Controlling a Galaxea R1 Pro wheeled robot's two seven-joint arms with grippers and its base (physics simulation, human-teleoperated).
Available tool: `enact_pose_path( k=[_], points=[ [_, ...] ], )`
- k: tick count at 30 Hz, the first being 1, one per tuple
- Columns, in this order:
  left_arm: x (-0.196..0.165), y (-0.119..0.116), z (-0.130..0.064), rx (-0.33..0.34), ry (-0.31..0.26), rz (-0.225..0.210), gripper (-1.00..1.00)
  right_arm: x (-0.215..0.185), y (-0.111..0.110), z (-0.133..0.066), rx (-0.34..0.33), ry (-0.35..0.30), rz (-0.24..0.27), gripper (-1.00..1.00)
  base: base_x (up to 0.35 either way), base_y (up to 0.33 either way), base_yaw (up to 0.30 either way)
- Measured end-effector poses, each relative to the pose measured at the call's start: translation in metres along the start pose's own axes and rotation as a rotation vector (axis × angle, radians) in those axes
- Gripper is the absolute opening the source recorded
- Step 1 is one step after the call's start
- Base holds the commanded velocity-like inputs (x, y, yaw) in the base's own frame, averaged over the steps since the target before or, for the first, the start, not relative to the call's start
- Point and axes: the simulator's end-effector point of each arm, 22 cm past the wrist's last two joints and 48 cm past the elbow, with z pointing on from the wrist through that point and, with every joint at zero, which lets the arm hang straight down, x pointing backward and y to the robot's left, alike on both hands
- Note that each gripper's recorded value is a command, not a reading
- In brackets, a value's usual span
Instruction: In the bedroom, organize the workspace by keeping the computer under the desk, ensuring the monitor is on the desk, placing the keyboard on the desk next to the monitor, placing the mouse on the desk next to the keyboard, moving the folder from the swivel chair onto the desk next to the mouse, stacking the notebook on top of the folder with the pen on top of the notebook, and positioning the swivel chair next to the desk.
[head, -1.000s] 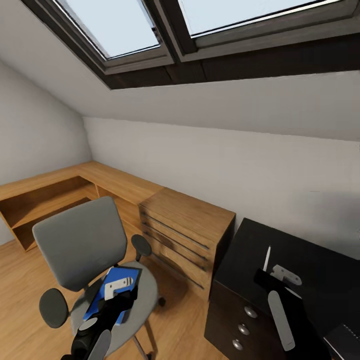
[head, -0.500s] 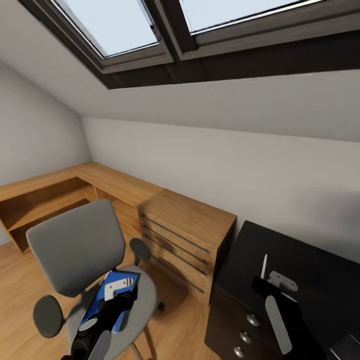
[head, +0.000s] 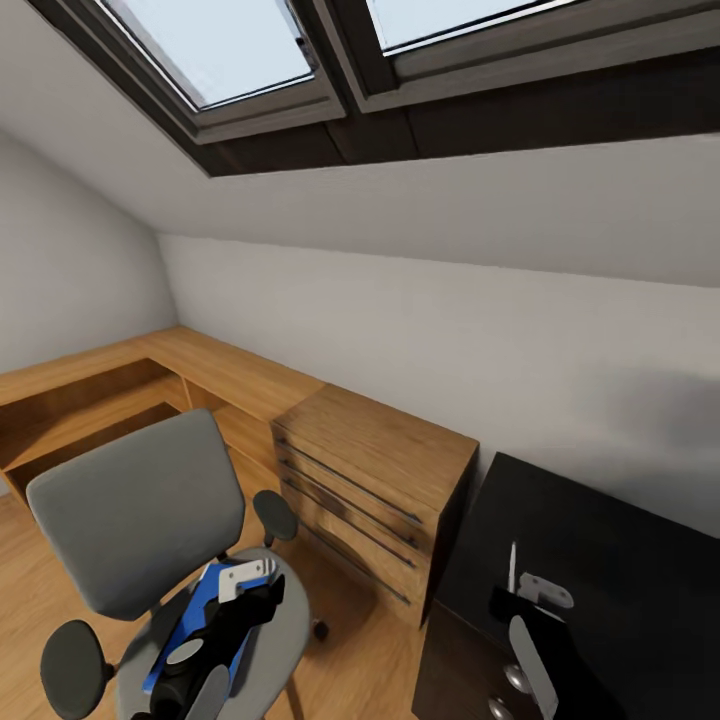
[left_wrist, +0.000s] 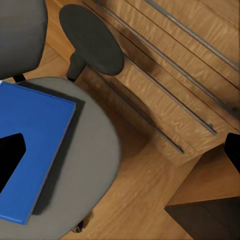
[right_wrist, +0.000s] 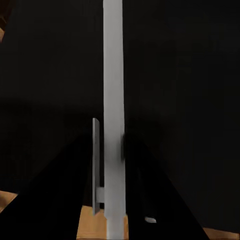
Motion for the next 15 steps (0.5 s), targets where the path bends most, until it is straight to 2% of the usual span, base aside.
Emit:
enact_pose_path(
  k=[6, 8, 12, 15],
  points=[
    [0.001, -0.004, 0.0, 0.007, 0.001, 0.008, 1.0, 0.012, 0.014, 0.013, -0.001, 0.021, -0.04, -1.0, 0.001, 0.0, 0.0],
    [0.002, -0.005, -0.001, 0.005, -0.002, 0.026, 1.0, 0.014, 0.016, 0.019, 0.005, 0.024, -0.055, -1.0, 0.025, 0.01, 0.0],
    [0.0, -0.004, -0.002, -0.002, -0.012, 0.05, 1.0, 0.014, 0.016, 0.022, 0.013, 0.019, -0.076, -1.0, 0.174, 0.07, 0.0],
    [0.0, -0.004, -0.002, -0.003, -0.013, 0.053, 1.0, 0.014, 0.016, 0.022, 0.015, 0.019, -0.079, -1.0, 0.122, 0.044, 0.0]
  ],
)
